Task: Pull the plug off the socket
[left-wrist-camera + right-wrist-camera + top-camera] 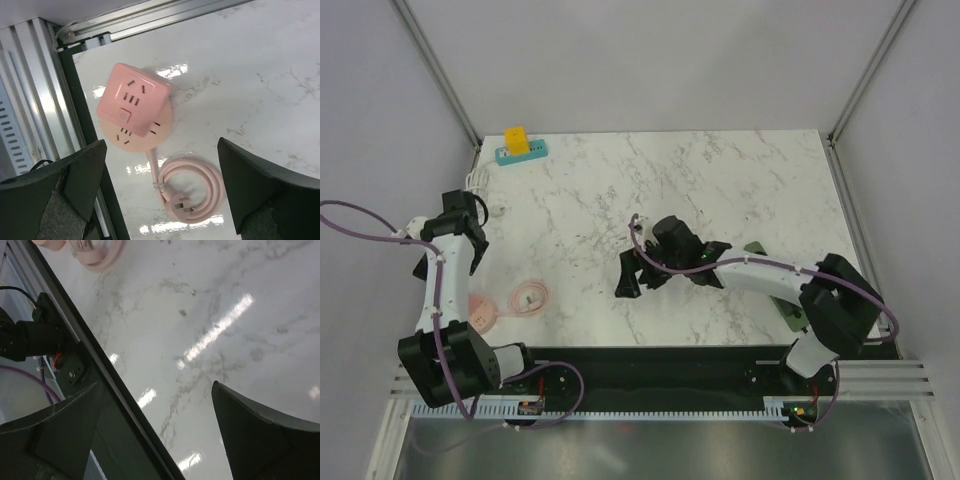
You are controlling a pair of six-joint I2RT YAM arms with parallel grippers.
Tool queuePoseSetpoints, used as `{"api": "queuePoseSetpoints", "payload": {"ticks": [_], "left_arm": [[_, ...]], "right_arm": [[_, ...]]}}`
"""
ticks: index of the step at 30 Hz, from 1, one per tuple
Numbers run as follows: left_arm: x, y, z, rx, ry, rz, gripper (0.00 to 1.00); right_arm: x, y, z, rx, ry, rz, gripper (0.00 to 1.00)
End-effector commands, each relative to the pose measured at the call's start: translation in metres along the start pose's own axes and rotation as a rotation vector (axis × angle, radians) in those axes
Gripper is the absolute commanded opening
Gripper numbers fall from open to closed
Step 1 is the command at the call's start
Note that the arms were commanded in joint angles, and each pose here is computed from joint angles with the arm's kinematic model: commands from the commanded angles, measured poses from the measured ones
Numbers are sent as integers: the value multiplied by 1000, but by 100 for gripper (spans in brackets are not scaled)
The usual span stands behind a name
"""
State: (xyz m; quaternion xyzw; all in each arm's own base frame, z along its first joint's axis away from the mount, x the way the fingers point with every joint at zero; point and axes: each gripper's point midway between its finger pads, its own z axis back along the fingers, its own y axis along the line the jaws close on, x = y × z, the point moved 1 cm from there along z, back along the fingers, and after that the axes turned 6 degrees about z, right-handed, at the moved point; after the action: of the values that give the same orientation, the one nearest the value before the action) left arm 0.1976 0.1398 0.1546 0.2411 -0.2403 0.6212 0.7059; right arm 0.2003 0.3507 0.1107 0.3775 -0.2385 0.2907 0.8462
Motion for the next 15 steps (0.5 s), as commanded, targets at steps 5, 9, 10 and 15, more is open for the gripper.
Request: {"api": "queuePoseSetpoints", "payload": {"ticks": [5,9,10,15], "left_arm": [[-9,-10,37,-124,-89,-27,99],[-8,-8,45,-164,-107,-52,96],[-4,-6,49,-177,-120,-62,95],[8,0,61,-233,-165,-53,91]], "right_arm": [[59,67,-96,78,-146,168,98],[60,95,-137,118,-144,215,92],[57,104,-145,127,-139,228,91],[59,119,-183,125,-150,254,87]]}}
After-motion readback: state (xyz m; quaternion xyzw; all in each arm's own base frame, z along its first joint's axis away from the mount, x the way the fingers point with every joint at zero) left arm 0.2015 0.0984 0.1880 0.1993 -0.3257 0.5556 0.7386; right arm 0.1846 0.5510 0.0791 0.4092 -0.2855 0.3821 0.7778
